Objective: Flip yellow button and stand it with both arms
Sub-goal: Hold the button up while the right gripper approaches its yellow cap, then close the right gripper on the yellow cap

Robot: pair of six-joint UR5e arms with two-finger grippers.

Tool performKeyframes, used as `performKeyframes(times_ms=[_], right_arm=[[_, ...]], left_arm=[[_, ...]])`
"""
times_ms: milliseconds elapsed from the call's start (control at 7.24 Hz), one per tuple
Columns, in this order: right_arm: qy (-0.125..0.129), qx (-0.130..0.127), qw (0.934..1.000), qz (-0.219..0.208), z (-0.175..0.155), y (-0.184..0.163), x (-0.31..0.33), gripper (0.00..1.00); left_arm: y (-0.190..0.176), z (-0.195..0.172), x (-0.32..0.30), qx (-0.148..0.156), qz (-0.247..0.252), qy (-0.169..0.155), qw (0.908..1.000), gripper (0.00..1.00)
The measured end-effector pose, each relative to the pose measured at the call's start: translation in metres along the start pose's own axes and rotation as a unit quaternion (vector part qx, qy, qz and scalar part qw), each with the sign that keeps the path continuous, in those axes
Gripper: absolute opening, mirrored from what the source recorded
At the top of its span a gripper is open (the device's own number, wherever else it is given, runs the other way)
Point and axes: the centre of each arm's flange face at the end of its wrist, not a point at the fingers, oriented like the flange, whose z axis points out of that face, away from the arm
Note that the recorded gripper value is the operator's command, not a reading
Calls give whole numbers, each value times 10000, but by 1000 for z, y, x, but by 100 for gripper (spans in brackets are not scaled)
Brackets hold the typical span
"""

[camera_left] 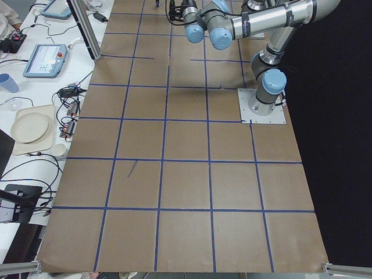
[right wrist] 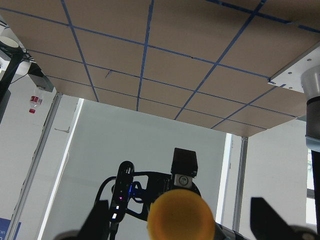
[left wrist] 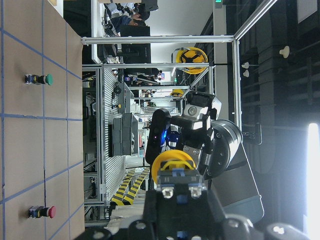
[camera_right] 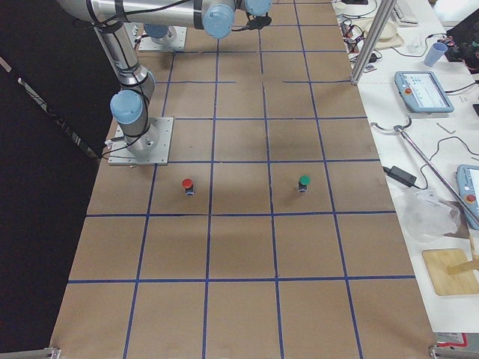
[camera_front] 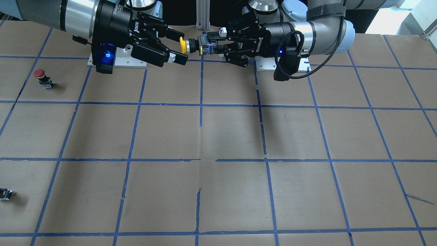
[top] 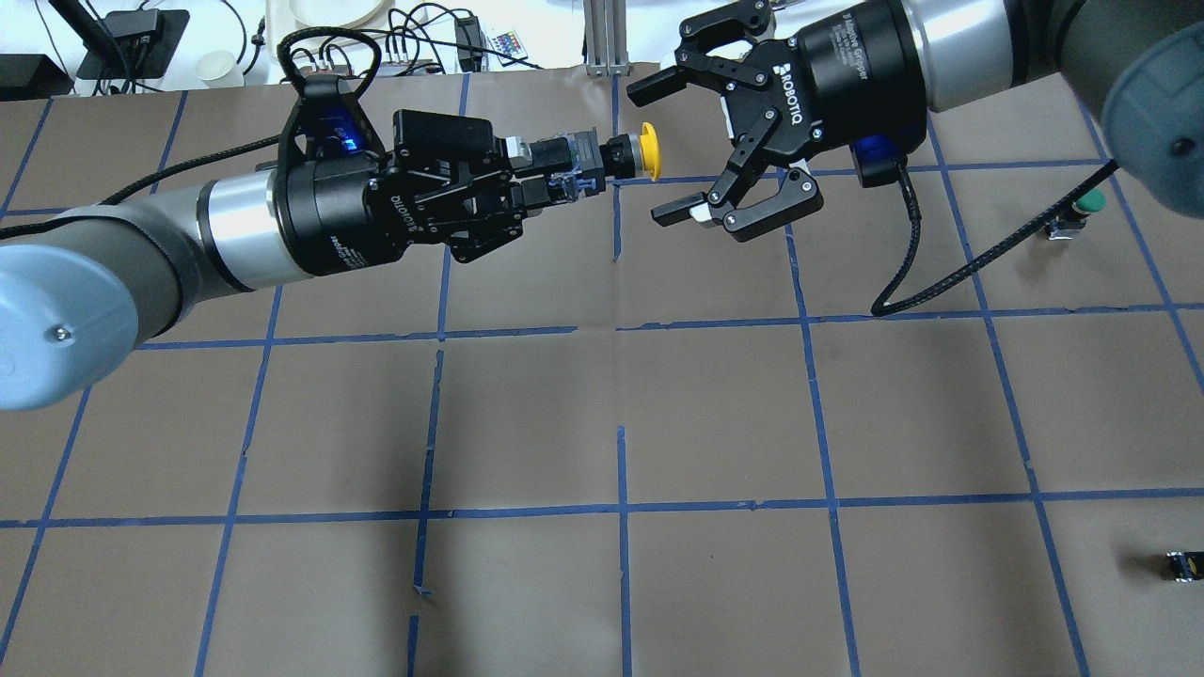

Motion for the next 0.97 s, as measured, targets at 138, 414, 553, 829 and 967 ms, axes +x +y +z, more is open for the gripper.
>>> performKeyframes(times_ms=[138, 414, 553, 829, 967], right_arm=[[-7, -13, 10000, -4, 0, 0, 0, 81], [-23, -31, 10000, -17, 0, 2, 0, 43], [-53, -88, 9999, -9, 0, 3, 0, 25], [-103, -182, 9998, 27, 0, 1, -3, 8], [-116, -195, 9997, 52, -1, -1, -3, 6]], left_arm=[[0, 0, 0, -1, -2, -1, 10000, 16], [0, 0, 0, 0, 1, 0, 10000, 18], [0, 0, 1, 0, 0, -2, 10000, 19], [1, 0, 2, -1, 17, -3, 10000, 19], [2, 0, 4, -3, 29, -3, 10000, 24]])
